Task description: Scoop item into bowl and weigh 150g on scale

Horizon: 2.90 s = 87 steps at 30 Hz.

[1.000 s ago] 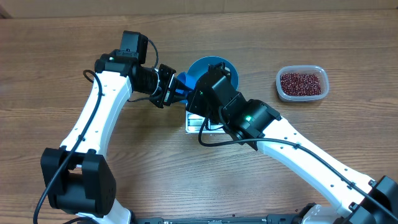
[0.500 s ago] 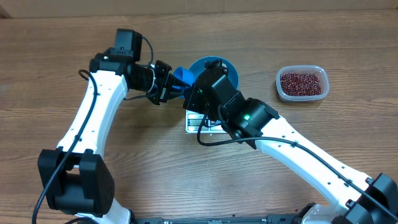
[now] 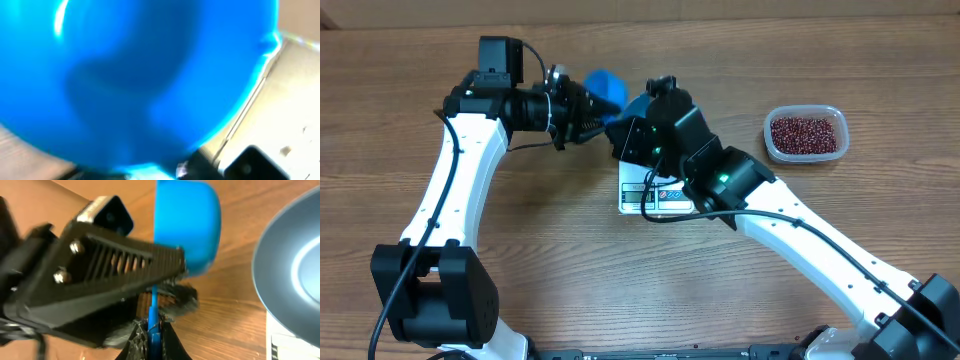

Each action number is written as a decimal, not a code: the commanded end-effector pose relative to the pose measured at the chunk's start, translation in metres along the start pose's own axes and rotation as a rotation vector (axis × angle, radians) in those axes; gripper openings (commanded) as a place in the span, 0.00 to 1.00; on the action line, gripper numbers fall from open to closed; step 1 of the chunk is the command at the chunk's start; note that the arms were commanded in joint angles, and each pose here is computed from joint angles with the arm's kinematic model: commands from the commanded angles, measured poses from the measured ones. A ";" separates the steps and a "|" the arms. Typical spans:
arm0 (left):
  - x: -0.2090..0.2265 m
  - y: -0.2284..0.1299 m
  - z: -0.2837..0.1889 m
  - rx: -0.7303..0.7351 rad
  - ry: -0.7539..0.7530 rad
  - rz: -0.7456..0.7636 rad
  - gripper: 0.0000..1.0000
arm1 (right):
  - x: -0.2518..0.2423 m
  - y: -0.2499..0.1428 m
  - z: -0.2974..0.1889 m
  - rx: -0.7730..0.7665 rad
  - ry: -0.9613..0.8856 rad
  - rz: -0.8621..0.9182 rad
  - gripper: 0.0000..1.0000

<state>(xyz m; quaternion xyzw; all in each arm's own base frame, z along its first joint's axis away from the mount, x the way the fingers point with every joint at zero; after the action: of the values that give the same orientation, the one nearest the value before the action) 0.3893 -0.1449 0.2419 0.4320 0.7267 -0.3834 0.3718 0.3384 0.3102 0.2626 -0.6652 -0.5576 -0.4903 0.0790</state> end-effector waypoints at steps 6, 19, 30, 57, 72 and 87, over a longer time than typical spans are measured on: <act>-0.017 0.009 -0.014 -0.048 -0.058 0.229 1.00 | 0.018 0.048 -0.027 -0.063 0.068 -0.082 0.04; -0.014 0.045 -0.059 -0.192 -0.094 0.360 1.00 | -0.024 0.116 -0.129 -0.001 -0.182 -0.222 0.04; -0.004 0.041 -0.057 -0.184 -0.036 0.589 0.71 | -0.136 0.128 -0.236 0.057 -0.683 -0.031 0.04; 0.021 -0.006 0.063 -0.218 0.587 0.809 0.04 | -0.274 0.102 -0.194 0.316 -0.996 0.153 0.04; 0.047 -0.016 0.100 -0.271 0.825 0.835 0.04 | -0.277 0.100 -0.191 0.335 -0.998 0.161 0.04; 0.074 0.000 0.087 -0.314 1.007 0.788 0.04 | -0.277 0.100 -0.191 0.337 -0.992 0.164 0.04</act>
<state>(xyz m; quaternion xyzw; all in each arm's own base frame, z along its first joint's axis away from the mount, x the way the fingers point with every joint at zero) 0.3772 -0.2044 0.1388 0.7435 0.6358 0.1192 0.1695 0.3420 -0.0330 0.2005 -0.8359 -0.5462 -0.0170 -0.0520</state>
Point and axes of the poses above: each gripper's point midway between its finger pads, its own z axis out along the fingers, its own x axis along the line the jaws close on, y = z × x, the point moved 3 cm from there along -z, back along the fingers, and after that the axes turned 2 degrees about z, right-handed, at the moved point
